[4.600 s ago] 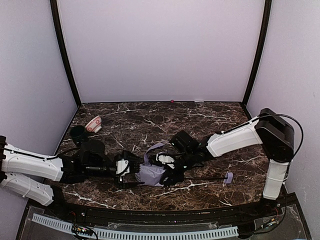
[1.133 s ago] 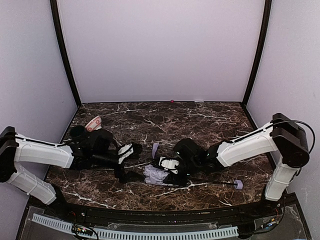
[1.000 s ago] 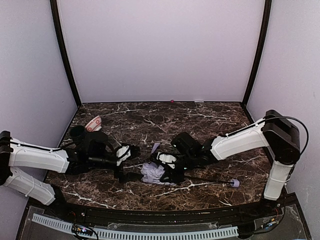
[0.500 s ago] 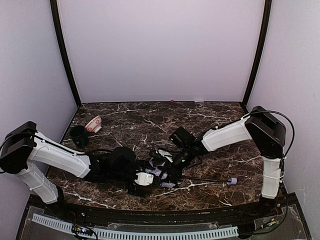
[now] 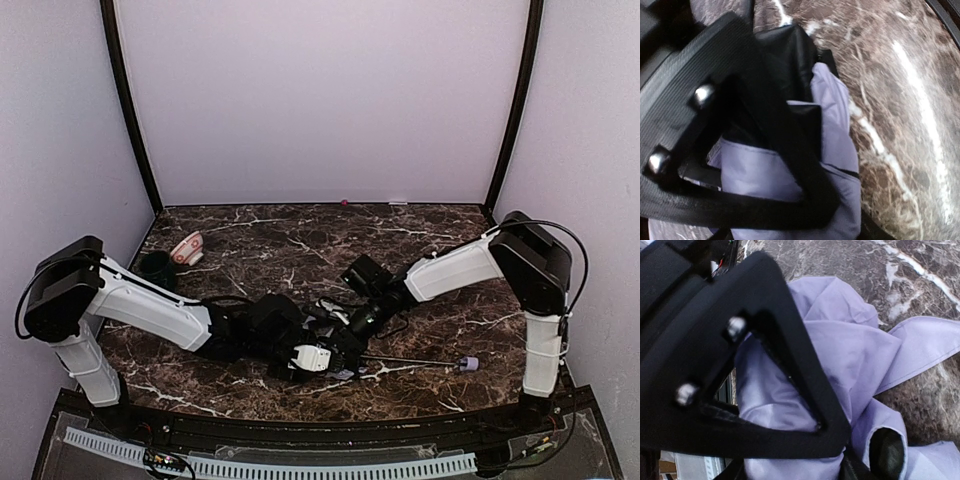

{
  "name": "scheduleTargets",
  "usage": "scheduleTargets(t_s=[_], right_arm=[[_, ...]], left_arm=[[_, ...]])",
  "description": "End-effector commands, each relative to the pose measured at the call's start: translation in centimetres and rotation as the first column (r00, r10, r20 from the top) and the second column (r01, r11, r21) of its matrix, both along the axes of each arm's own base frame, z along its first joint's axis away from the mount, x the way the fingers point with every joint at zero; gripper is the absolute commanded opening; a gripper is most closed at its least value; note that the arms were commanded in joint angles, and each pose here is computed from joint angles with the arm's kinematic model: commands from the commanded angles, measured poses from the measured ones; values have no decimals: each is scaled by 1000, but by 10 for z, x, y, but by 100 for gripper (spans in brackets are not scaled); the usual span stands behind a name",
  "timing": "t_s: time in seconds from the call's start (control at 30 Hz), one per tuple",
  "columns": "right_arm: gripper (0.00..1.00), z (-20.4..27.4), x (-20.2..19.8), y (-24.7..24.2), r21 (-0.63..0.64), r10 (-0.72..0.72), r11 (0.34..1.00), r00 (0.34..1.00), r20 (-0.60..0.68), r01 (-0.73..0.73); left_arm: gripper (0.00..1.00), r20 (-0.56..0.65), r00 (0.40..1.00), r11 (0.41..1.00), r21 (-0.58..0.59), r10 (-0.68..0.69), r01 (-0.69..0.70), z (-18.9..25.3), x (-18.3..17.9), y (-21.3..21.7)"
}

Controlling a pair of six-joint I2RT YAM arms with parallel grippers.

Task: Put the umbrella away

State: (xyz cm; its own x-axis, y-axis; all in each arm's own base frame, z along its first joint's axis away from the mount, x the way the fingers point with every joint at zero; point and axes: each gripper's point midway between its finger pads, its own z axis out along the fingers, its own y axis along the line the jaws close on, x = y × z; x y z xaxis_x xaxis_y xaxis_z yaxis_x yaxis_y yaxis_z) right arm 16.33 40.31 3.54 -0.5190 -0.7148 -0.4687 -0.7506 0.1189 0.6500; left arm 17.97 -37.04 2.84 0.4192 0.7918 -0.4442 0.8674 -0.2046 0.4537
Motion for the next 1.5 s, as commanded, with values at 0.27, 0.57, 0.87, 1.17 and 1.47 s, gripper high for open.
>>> scheduleTargets(t_s=[0.27,0.57,0.87,1.17,1.47], right_arm=[[58,78,34,-62,16,-155,988,986,60,154],[61,86,101,-93,-42,-299,936,855,423,348],[65,75,134,-55,-23,-95,985,655,750,169],[77,8,88,0,-194,151,981,674,723,-12],[72,-1,112,-5,-240,134,967,620,773,90]], left_arm=[[30,-322,946,946,294,-38,137,-67,-62,63],[30,-386,921,936,302,-54,181,-69,-71,64],[32,-408,909,930,295,-86,220,-69,-76,62],[33,-426,902,920,322,-71,224,-71,-76,64],[33,-428,901,918,325,-71,227,-72,-77,66]])
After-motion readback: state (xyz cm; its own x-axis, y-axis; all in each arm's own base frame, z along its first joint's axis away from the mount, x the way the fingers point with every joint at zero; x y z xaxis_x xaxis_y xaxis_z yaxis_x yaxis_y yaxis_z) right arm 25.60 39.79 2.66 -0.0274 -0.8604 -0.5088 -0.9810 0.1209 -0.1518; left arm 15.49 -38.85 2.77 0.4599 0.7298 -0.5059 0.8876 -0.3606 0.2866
